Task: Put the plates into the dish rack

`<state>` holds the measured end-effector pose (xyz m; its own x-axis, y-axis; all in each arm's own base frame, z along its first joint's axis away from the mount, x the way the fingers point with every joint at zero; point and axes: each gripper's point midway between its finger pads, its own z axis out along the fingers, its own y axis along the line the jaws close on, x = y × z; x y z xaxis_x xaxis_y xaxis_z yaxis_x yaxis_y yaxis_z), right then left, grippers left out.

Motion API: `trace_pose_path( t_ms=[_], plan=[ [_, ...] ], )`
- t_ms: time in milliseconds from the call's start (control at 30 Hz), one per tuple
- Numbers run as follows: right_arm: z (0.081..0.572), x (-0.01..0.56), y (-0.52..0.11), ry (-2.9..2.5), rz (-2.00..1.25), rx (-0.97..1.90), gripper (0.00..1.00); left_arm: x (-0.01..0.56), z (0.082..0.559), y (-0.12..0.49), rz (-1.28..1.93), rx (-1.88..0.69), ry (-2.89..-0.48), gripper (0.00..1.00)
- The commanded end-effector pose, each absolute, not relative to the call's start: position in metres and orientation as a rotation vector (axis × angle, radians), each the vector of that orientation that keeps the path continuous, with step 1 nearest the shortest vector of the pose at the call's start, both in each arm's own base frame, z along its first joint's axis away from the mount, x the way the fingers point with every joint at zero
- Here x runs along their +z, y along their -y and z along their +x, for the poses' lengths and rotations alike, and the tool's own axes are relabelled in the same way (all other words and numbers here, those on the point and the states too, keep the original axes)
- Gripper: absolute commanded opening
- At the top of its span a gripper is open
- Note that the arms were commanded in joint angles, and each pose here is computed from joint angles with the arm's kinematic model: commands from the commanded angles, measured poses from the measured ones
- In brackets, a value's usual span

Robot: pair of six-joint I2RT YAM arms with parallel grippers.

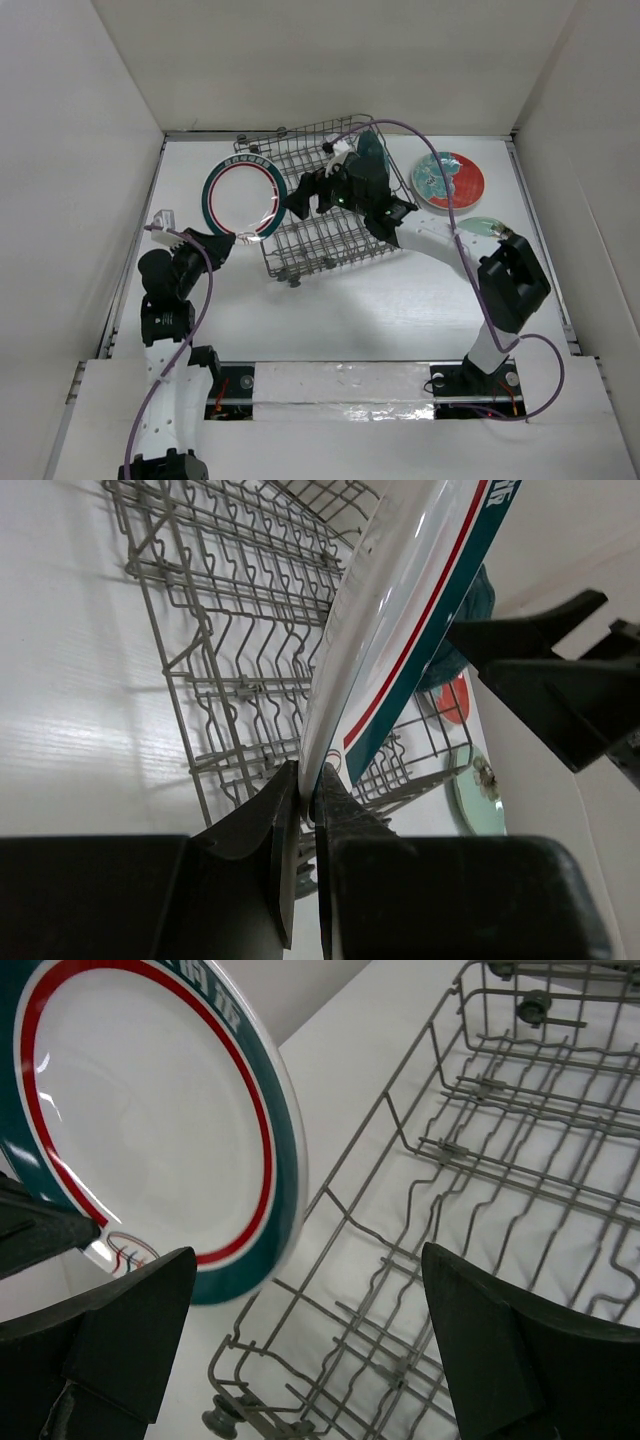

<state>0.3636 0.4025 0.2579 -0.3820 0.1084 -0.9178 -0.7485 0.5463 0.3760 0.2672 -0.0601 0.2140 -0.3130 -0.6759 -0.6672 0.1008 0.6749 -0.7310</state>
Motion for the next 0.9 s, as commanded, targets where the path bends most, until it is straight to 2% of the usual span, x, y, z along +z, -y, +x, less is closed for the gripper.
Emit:
trace_pose_path(
  t_ms=[0,200,300,333,400,433,533,633,667,700,767,833,867],
  plan=[
    [0.361,0.303,-0.424,-1.579,-0.621,1.119,1.0,0.258,0.267,0.072,-0.297,-0.836,-1.606,0.0],
    [0.371,0.3,-0.422,-1.579,-0.592,1.132,0.99,0.267,0.259,0.093,-0.207,-0.884,-1.611,0.0],
    [0.371,0.302,-0.417,-1.553,-0.587,1.149,0.93,0.27,0.257,0.098,-0.196,-0.905,-1.609,0.0],
    [0.368,0.308,-0.417,-1.524,-0.593,1.159,0.8,0.272,0.257,0.098,-0.199,-0.912,-1.598,0.0],
    [0.361,0.303,-0.413,-1.52,-0.604,1.198,0.62,0.272,0.256,0.102,-0.189,-0.923,-1.598,0.0],
    [0.362,0.304,-0.407,-1.511,-0.596,1.206,0.37,0.27,0.256,0.102,-0.192,-0.921,-1.608,0.0],
    [0.354,0.311,-0.395,-1.469,-0.574,1.248,0.0,0.257,0.256,0.101,-0.195,-0.898,-1.667,0.0],
    [0.352,0.321,-0.383,-1.463,-0.541,1.227,0.0,0.254,0.256,0.099,-0.174,-0.867,-1.696,0.21],
    [0.353,0.321,-0.379,-1.487,-0.524,1.205,0.0,0.255,0.256,0.099,-0.167,-0.862,-1.693,0.38],
    [0.362,0.334,-0.366,-1.48,-0.475,1.138,0.0,0.258,0.254,0.101,-0.139,-0.855,-1.69,0.45],
    [0.372,0.343,-0.352,-1.532,-0.416,1.036,0.0,0.263,0.249,0.1,-0.11,-0.823,-1.707,0.57],
    [0.392,0.372,-0.326,-1.516,-0.3,0.86,0.0,0.264,0.237,0.106,-0.045,-0.807,-1.734,0.6],
    [0.394,0.365,-0.319,-1.57,-0.28,0.794,0.0,0.265,0.234,0.105,-0.034,-0.798,-1.732,0.62]
  ],
)
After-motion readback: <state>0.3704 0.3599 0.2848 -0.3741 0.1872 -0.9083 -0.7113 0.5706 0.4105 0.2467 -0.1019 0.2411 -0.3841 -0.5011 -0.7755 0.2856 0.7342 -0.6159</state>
